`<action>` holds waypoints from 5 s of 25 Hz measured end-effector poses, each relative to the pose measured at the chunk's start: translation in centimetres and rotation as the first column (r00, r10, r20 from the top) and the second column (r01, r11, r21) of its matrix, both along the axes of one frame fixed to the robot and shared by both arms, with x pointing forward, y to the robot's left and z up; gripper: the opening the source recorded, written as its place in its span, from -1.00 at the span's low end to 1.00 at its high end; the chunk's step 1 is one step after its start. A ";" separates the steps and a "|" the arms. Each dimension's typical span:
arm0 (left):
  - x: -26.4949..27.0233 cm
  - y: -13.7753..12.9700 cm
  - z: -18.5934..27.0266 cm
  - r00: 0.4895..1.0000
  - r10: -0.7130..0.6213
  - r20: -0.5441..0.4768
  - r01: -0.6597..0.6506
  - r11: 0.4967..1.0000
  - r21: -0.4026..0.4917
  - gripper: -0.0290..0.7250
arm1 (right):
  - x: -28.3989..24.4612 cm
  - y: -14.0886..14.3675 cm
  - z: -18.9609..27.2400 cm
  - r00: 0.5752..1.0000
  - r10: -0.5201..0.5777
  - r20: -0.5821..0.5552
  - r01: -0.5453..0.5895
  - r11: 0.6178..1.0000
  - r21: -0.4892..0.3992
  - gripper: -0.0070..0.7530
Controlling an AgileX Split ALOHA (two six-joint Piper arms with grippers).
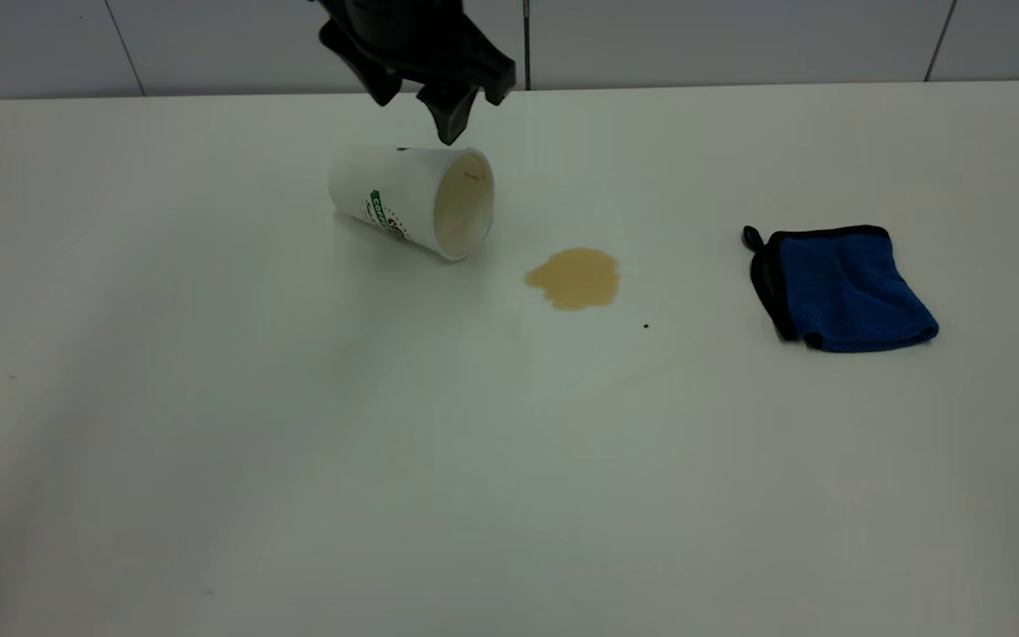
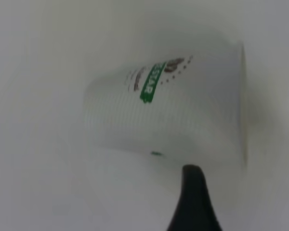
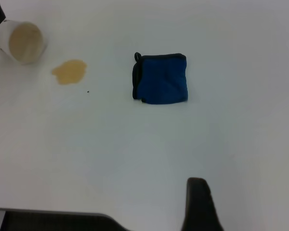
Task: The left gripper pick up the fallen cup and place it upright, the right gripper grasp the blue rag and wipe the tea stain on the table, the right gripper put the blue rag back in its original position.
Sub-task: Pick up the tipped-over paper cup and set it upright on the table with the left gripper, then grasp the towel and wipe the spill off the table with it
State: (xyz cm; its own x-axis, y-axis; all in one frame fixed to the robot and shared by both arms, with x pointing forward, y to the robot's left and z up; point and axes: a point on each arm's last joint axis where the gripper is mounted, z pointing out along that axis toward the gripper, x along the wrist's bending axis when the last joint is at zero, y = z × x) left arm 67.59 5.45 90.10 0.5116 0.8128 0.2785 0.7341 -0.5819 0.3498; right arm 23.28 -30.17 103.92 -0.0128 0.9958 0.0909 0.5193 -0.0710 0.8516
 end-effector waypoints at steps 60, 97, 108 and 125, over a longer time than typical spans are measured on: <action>5.5 8.7 -3.7 0.934 0.186 -0.305 -0.249 0.951 -0.184 -0.90 | 0.0 0.0 0.0 1.000 0.000 0.000 0.000 1.000 0.000 0.45; -0.1 8.0 15.4 0.961 0.080 -0.265 -0.163 0.937 -0.308 0.57 | 0.0 0.0 0.0 1.000 0.000 0.000 0.000 1.000 0.000 0.45; -8.6 3.7 27.0 0.999 -0.030 -0.011 0.023 0.926 -0.376 0.45 | 0.0 0.0 0.0 1.000 0.000 0.000 0.000 1.000 0.000 0.45; -26.5 11.1 22.8 0.983 -0.045 -0.176 0.009 0.979 -0.202 0.45 | 0.0 0.0 0.0 1.000 0.000 0.000 0.000 1.000 0.000 0.45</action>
State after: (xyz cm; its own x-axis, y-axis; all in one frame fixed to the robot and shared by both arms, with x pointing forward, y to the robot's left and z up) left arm 41.06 16.50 112.85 0.5607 0.8279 0.0142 0.7803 -0.5341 0.3253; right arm 23.28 -30.17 103.92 -0.0128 0.9958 0.0909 0.5193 -0.0710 0.8516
